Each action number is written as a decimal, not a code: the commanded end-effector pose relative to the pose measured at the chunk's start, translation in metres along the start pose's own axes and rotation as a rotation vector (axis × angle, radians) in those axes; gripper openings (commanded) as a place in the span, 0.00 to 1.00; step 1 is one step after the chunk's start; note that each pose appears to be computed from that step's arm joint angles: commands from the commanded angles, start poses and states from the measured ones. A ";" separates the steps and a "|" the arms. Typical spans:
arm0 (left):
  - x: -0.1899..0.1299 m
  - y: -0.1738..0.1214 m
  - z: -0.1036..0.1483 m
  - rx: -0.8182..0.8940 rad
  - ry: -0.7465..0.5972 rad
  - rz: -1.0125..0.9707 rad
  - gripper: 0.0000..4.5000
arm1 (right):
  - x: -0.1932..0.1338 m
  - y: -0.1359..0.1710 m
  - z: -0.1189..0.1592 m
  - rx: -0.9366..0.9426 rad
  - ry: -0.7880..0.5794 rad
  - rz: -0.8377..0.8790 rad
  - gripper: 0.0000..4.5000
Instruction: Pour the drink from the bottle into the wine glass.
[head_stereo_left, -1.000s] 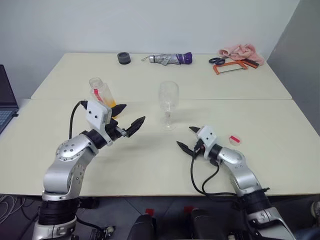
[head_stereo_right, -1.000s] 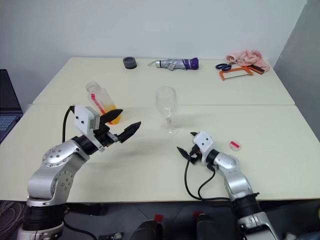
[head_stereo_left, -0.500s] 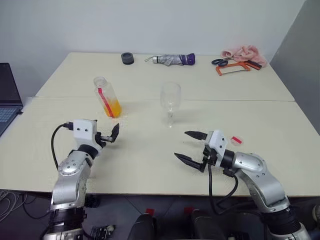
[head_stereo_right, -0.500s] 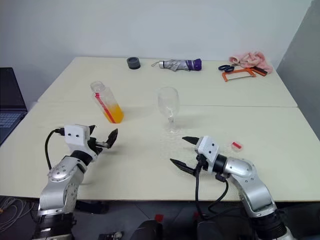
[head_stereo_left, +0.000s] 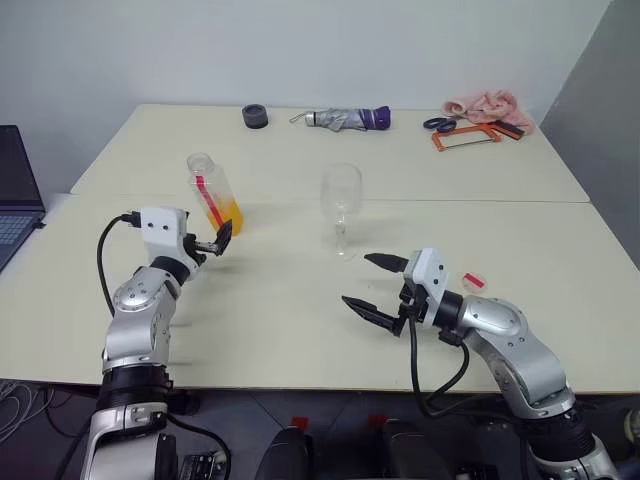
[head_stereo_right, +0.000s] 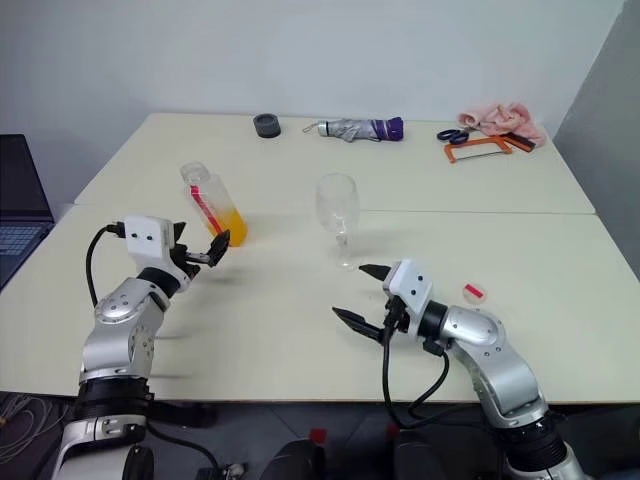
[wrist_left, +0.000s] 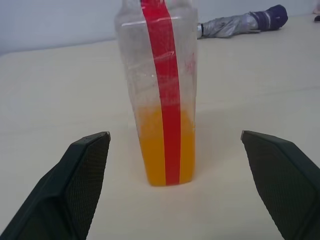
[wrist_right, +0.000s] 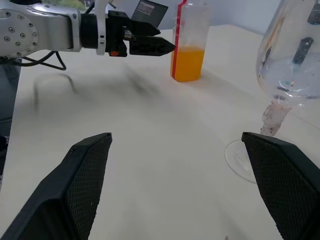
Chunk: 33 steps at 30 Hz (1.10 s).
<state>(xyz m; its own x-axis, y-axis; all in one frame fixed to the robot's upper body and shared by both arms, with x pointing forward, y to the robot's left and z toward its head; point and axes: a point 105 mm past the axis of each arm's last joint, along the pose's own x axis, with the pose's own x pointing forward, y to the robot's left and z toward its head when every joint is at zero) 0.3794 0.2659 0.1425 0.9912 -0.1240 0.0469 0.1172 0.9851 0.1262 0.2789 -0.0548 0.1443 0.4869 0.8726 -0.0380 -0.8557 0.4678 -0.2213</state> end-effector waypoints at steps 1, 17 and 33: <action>0.006 0.005 0.014 0.039 -0.041 0.000 1.00 | 0.003 0.002 0.021 -0.056 -0.056 0.012 0.99; 0.039 0.006 0.034 0.016 -0.079 -0.008 1.00 | 0.007 -0.001 0.028 -0.072 -0.076 0.010 0.99; 0.052 0.009 0.037 -0.013 -0.079 0.006 0.46 | 0.011 -0.001 0.038 -0.098 -0.120 0.021 1.00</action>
<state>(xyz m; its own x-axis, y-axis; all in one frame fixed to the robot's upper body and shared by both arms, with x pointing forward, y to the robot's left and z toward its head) 0.4285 0.2598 0.1643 0.9882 -0.1370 0.0687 0.1294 0.9859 0.1058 0.2832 -0.0445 0.1636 0.4662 0.8846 0.0090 -0.8507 0.4511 -0.2699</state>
